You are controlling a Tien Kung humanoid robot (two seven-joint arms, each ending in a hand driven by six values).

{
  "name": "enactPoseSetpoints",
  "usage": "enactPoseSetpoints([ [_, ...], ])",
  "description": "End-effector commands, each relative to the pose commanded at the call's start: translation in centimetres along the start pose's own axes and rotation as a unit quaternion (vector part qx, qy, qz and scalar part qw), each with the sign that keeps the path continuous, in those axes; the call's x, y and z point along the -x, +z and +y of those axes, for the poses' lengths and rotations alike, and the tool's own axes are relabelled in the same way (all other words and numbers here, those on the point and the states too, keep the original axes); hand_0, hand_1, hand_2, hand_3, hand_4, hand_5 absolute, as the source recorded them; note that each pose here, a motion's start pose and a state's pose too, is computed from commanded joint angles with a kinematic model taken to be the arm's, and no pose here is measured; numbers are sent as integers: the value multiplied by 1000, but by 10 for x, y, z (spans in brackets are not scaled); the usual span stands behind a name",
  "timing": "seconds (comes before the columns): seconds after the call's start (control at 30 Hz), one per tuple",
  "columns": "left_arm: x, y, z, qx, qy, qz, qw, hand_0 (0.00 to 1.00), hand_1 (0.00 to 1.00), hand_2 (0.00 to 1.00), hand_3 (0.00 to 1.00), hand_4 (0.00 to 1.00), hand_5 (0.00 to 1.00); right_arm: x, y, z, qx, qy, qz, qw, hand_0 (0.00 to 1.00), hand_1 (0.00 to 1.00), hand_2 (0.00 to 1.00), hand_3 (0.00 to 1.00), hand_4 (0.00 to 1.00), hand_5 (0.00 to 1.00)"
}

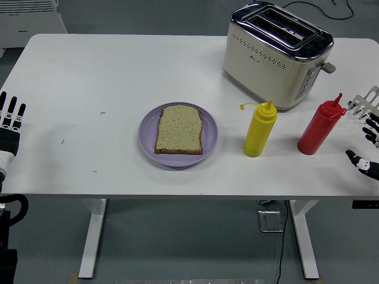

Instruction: Pick up the cup,pour liquid into bread,place the cup on the desk

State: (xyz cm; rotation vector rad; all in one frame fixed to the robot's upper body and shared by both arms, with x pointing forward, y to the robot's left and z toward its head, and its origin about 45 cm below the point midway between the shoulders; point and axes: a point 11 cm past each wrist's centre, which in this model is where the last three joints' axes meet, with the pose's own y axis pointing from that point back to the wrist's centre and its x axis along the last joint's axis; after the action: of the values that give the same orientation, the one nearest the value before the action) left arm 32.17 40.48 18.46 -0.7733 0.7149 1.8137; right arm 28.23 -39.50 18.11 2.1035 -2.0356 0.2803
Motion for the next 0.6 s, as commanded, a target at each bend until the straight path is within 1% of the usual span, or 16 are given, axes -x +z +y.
enactPoseSetpoints([
  [0.1,-1,-1,0,-1,1,0,1000,782,735,729,681,560,987,5,-1,-1,-1,-4,-6,1000,982,940,996,998,822,44],
  [0.17,0,-2,0,-2,0,-1,1000,782,735,729,681,560,987,13,-1,-5,-4,-8,-14,1000,982,940,996,998,822,44],
  [0.27,-1,-2,1,-3,0,-1,1000,782,735,729,681,560,987,20,-2,-9,-6,-7,-24,1000,982,940,996,998,822,44],
  [0.43,-2,-2,1,-3,1,-1,1000,783,736,730,684,560,989,34,-6,-21,-15,-12,-43,999,987,942,998,998,831,55],
  [0.6,0,0,0,0,0,0,1000,783,738,730,686,560,992,40,-10,-33,-22,-4,-58,998,986,942,998,998,836,64],
])
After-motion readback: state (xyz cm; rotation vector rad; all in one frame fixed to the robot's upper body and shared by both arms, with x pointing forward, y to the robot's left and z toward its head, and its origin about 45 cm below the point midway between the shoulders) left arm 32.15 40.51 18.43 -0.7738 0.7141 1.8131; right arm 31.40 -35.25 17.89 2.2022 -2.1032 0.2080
